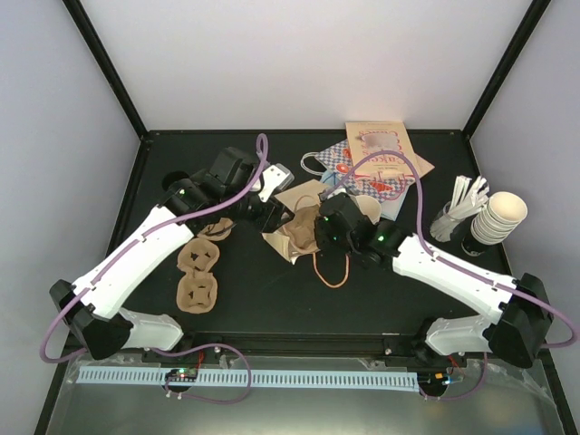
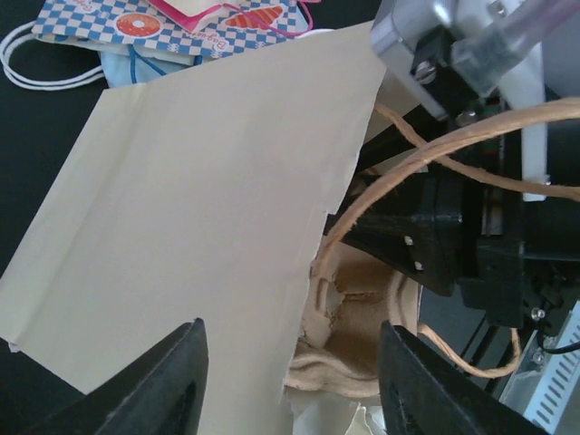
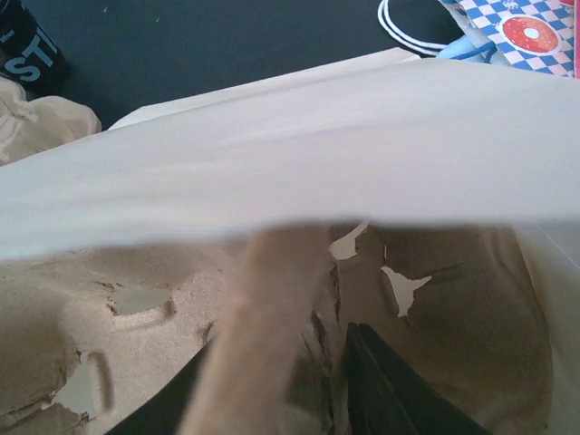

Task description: Pack the takeout coffee

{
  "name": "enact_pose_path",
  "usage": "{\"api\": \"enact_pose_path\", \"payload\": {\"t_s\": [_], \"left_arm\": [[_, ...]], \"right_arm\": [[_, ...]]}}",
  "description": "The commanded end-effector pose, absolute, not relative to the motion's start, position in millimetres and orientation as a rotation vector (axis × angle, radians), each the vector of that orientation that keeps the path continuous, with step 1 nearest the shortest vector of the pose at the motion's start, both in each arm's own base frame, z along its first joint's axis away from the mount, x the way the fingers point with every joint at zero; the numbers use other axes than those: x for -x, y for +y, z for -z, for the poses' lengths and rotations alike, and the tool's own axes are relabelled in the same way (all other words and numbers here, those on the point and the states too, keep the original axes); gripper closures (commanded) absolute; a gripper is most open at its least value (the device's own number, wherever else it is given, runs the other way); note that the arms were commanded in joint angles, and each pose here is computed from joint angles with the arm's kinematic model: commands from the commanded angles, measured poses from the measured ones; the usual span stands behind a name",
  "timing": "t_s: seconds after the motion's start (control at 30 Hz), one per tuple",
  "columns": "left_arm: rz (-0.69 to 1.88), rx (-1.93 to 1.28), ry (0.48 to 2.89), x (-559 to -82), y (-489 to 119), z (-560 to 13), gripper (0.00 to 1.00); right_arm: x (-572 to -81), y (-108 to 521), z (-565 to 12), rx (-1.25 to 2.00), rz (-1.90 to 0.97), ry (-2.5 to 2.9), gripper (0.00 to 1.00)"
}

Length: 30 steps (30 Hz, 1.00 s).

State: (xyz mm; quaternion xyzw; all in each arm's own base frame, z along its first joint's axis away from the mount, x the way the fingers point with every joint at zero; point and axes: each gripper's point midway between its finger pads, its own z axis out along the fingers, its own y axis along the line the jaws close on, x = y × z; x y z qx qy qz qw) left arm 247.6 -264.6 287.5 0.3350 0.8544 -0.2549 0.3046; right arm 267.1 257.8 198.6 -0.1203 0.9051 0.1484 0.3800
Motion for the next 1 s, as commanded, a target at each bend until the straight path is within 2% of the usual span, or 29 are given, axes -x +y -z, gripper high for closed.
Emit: {"api": "enact_pose_path", "payload": {"t_s": [0.0,0.3,0.67,0.87,0.97], "left_arm": [[0.684,-0.863,2.214,-241,-259,-307,0.41],[0.672,-0.836,2.199,-225,-241,-308,0.28],[0.636,-0.822,2.234,-214,-238,-298,0.26],[0.590,-0.404,2.484,-209,-208,-257,0.22],[0.742,-0.251,2.526,-195,-214,-237,0.19]], "right_arm": [[-276,263,-211,0.321,-0.379,2.273,0.67],[-279,271,-221,0.339,-0.418,2.218,0.67],[-281,274,-228,0.327,-0.444,2.191,0.67],[-283,276,-231,0.321,-0.453,2.183,0.67],[-282,276,-231,0.323,-0.457,2.183,0.67]]}}
